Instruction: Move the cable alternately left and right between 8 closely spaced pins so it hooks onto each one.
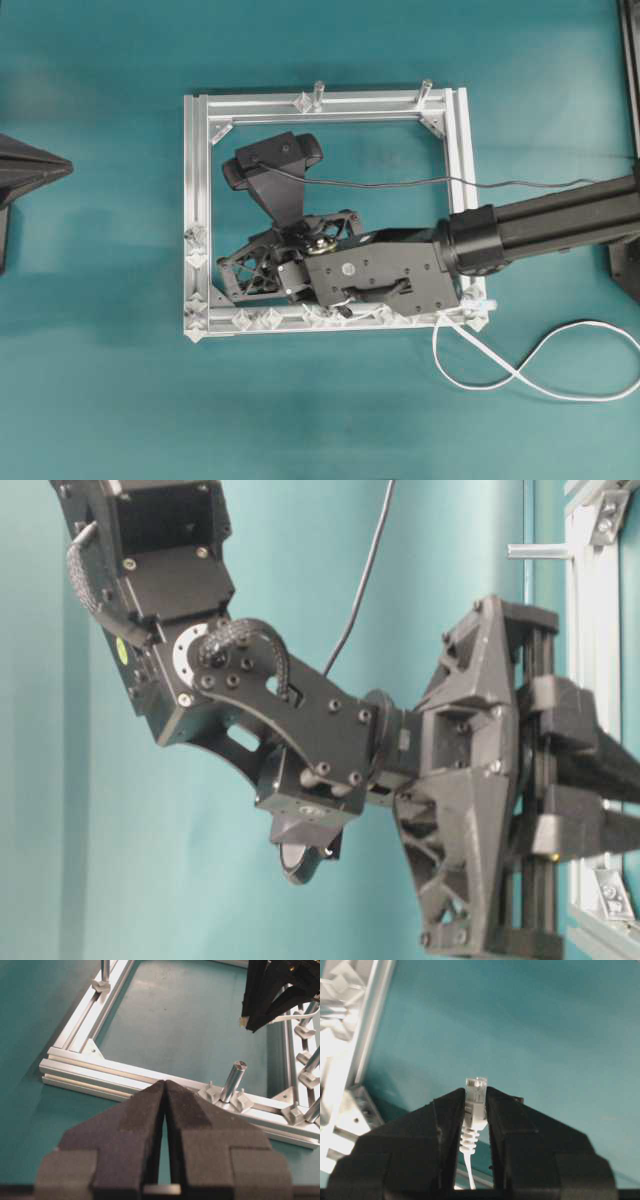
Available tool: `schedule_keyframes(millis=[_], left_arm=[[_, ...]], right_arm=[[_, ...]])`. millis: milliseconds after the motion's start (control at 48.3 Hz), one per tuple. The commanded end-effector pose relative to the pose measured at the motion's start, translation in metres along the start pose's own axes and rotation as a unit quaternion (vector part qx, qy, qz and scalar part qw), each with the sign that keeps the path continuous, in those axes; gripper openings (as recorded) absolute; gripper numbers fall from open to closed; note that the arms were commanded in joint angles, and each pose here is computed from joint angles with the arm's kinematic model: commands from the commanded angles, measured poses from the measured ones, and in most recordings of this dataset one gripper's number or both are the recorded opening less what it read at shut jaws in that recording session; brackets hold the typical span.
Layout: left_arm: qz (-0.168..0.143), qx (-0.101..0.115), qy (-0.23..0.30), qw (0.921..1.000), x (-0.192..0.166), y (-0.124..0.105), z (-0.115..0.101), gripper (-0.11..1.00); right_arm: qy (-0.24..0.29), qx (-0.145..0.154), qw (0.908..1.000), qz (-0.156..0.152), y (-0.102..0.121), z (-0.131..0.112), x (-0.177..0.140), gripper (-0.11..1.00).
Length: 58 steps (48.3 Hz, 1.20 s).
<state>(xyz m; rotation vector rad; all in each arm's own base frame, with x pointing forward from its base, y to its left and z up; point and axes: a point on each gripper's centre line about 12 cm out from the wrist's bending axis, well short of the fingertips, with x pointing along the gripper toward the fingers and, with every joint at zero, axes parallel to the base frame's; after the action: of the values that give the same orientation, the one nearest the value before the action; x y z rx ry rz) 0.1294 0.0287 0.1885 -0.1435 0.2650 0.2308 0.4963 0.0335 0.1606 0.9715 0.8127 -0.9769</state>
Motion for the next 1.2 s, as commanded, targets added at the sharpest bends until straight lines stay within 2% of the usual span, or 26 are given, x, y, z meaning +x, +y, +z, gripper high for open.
schedule_keyframes(millis=[0,228,517,704,1180], left_arm=[[0.000,-0.004,-0.007,1.0000,0.000,0.000,0.005,0.01],[0.000,-0.004,-0.007,1.0000,0.000,0.000,0.005,0.01],[0.001,-0.003,-0.007,1.0000,0.000,0.000,0.005,0.01],[0.000,-0.004,-0.007,1.0000,0.000,0.000,0.005,0.01],[0.001,-0.004,-0.007,1.0000,0.000,0.000,0.005,0.01]], right_arm=[[-0.007,0.005,0.9994,0.034,0.014,0.010,-0.012,0.19],[-0.011,0.002,0.9987,0.050,0.032,0.009,-0.004,0.19],[-0.019,-0.030,0.9970,0.069,0.053,0.014,0.000,0.19],[-0.017,-0.028,0.9967,0.074,0.059,0.014,0.000,0.19],[0.006,-0.034,0.9956,0.088,0.067,-0.016,-0.013,0.19]])
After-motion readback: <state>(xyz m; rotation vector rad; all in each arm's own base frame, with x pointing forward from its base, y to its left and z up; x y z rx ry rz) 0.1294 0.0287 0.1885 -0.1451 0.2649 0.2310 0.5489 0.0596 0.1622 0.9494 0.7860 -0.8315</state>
